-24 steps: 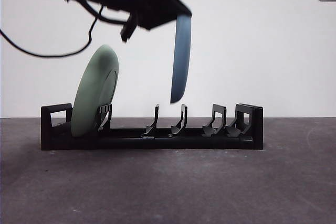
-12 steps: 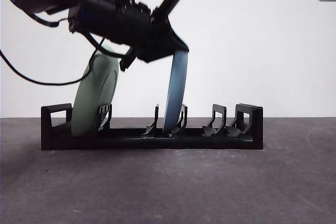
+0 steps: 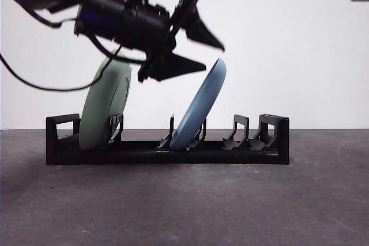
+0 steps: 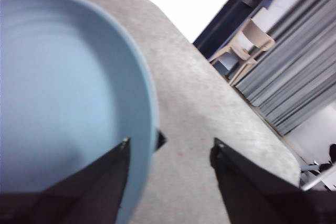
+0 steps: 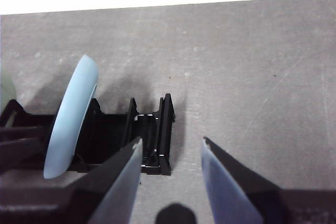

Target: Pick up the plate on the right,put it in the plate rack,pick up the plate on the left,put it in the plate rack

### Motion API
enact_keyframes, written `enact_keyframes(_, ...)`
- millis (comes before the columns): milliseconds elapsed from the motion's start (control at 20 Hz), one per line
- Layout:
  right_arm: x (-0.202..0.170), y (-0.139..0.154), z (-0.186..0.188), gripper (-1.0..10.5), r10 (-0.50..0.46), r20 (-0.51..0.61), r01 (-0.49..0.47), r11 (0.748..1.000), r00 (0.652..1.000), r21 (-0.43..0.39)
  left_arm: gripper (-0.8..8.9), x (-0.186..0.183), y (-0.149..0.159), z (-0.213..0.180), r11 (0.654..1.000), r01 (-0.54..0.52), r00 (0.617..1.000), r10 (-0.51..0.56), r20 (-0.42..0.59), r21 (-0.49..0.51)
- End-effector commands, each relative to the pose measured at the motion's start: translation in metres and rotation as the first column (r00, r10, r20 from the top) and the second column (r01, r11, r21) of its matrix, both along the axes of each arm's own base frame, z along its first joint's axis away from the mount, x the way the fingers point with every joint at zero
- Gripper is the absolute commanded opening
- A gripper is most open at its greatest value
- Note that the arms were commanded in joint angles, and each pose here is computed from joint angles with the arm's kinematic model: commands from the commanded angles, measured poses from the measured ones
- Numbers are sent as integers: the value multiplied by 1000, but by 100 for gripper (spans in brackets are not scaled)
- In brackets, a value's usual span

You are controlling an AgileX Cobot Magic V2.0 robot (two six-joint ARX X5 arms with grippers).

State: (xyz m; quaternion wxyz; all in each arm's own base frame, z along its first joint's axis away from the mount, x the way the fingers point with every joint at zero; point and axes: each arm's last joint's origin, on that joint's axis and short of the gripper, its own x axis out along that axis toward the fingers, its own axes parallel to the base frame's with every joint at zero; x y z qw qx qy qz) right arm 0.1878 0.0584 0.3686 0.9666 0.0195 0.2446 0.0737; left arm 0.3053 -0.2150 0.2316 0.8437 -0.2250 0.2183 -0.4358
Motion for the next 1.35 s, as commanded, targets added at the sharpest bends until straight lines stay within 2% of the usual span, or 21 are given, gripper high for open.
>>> enact_keyframes(50,0,2,0,188,87,6,-87,995,996,-56,289,-14,6,29,1000,13,995,-13,99,5)
enact_keyframes(150,-1,4,-2,187,183,-15,-183,981,983,-55,288,-30,18,55,997,-16,983,3,184,70)
enact_keyframes(250,-2,4,-3,187,213,-27,-215,975,977,-53,286,-53,37,81,972,-120,955,58,289,201)
enact_keyframes(300,-3,5,-4,187,231,-31,-232,971,973,-64,279,-67,49,92,942,-191,936,90,341,275)
enact_keyframes(400,-3,5,-4,173,262,-34,-263,963,965,-53,241,-93,73,110,855,-346,897,179,405,387)
enact_keyframes(500,-4,6,-4,7,263,-43,-265,963,964,-54,7,-118,94,120,788,-421,881,237,409,450)
enact_keyframes(650,-6,5,-7,-12,260,-62,-263,963,964,-57,-8,-148,122,127,735,-455,879,277,389,504)
enact_keyframes(750,-14,2,-13,-12,256,-31,-257,965,966,-55,-8,-163,137,126,672,-501,861,322,393,545)
enact_keyframes(800,-20,0,-19,-12,252,0,-252,967,968,-44,-8,-170,143,124,661,-513,855,335,395,548)
enact_keyframes(950,-45,-9,-48,-12,224,103,-225,974,969,0,-8,-194,158,100,660,-536,840,354,412,526)
enact_keyframes(1100,-70,-18,-82,-12,172,178,-176,984,969,5,-8,-218,172,68,686,-556,827,397,398,469)
enact_keyframes(1200,-81,-23,-98,-12,131,187,-139,990,974,28,-8,-229,178,57,701,-575,809,410,422,422)
enact_keyframes(1350,-83,-26,-102,5,-11,152,-12,989,988,150,-4,-233,181,55,702,-573,811,411,417,423)
